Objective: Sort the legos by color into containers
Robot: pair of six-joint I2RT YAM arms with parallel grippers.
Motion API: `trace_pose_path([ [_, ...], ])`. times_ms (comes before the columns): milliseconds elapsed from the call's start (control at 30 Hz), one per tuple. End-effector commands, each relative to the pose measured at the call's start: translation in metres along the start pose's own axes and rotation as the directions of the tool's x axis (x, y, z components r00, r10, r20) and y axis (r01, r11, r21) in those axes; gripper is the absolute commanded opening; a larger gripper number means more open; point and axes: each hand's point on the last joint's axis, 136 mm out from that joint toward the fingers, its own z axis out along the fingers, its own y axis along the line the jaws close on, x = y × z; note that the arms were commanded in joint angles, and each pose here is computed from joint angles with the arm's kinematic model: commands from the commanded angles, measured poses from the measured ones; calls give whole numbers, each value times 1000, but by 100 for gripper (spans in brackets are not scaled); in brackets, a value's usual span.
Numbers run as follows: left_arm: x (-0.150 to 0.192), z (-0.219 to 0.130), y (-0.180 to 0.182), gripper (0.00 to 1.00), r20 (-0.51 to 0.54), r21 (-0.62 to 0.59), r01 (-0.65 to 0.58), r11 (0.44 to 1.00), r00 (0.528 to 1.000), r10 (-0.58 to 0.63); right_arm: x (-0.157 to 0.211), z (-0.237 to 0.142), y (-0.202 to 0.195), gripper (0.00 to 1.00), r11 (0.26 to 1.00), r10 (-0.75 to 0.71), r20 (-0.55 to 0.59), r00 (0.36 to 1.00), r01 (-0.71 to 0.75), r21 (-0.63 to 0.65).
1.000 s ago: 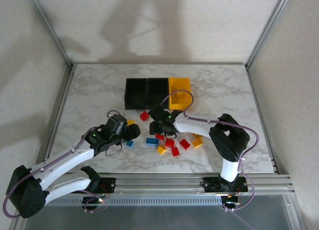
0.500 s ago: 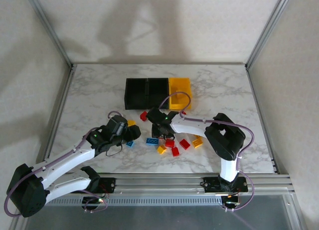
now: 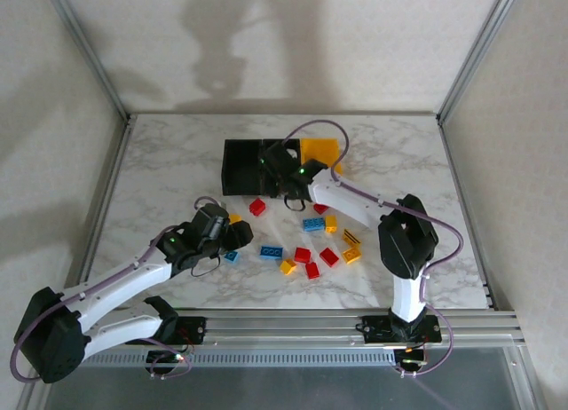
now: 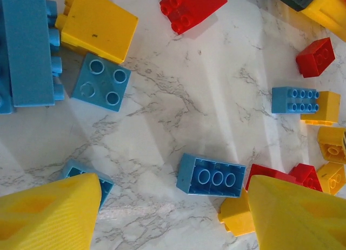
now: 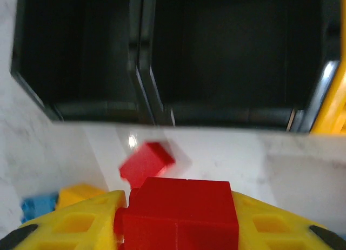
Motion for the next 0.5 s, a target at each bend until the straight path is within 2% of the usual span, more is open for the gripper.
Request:
trace_pose_path([
  [0,-11,-4,-16,72,20,49,21,999,1000,-22,-28,11,-7,43,997,71,25,997,-71,-8],
  [133,-11,-3,-18,71,19,60,26,998,999,-27,-57,27,-10,43,973,221,40,974,-218,-73],
  [200,-10,-3,-18,71,15,60,26,998,1000,-27,-61,38,-2,43,966,246,22,969,-244,-83],
  [300,-10,-4,-17,71,19,63,28,998,999,-29,-78,56,-14,43,958,286,32,958,-285,-39],
  [467,-8,-4,-15,71,19,66,30,997,999,-31,-78,81,-22,43,944,329,28,944,-330,14],
])
